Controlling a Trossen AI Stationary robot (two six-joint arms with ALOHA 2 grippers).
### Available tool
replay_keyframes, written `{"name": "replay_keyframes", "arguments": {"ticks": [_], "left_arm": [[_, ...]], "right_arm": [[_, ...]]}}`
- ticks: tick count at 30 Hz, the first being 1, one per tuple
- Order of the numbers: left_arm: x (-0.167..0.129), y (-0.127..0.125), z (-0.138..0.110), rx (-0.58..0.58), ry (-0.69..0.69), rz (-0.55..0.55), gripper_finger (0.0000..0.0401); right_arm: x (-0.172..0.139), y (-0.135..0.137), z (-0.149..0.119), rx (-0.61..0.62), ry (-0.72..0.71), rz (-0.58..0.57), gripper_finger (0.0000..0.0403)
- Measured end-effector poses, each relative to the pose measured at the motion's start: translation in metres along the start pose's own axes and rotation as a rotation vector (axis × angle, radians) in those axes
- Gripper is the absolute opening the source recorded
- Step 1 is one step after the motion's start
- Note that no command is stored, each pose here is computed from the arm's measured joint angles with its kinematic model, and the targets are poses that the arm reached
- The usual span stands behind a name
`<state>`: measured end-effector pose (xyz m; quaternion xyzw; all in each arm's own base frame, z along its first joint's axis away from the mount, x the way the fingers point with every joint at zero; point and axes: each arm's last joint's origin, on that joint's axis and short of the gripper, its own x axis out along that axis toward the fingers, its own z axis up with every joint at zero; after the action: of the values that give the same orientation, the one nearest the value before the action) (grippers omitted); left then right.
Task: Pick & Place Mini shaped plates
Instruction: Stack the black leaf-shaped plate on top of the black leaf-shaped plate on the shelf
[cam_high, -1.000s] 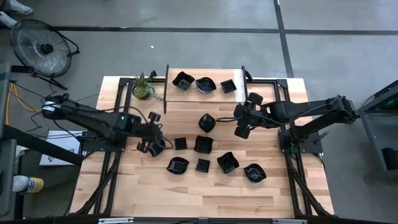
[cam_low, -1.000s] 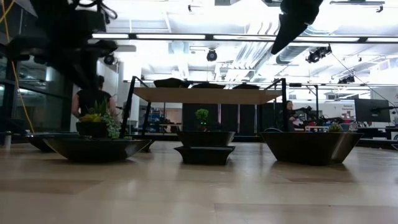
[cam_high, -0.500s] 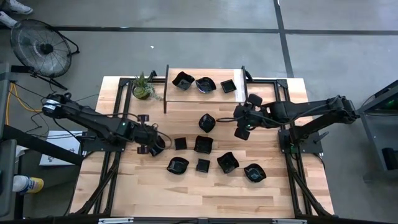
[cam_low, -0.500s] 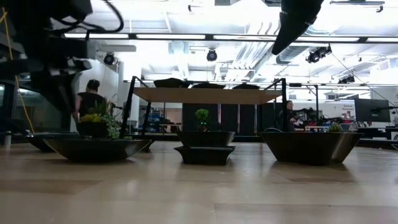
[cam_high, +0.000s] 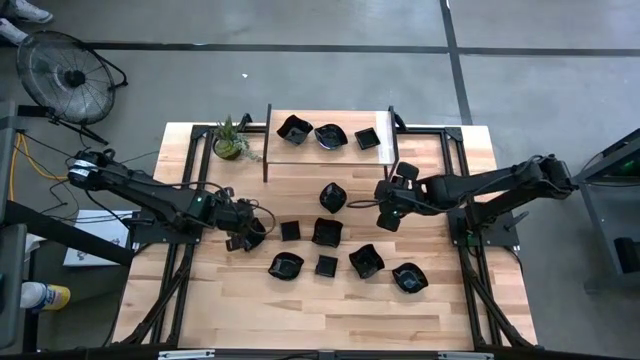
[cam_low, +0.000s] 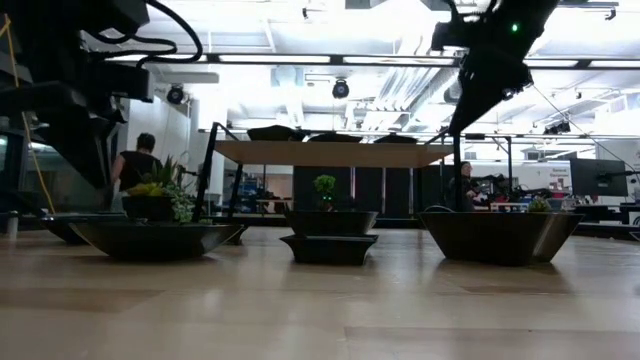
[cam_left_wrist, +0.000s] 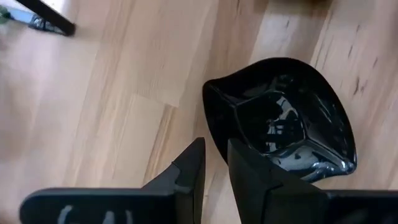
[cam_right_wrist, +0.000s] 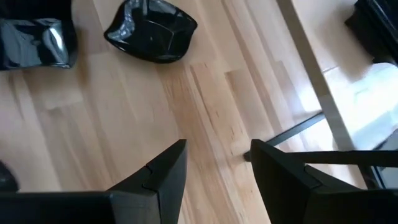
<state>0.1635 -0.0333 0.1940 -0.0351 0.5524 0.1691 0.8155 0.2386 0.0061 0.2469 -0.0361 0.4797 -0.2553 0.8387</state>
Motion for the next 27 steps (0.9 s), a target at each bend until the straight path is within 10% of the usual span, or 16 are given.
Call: {"name": "replay_keyframes", "arguments": {"ticks": [27], "left_arm": [[0.006, 0.0, -0.008, -0.382, 0.072, -0.03, 0.017]], "right_arm": [[0.042, 0.013, -0.043, 0.022, -0.03, -0.029, 0.0172]]}}
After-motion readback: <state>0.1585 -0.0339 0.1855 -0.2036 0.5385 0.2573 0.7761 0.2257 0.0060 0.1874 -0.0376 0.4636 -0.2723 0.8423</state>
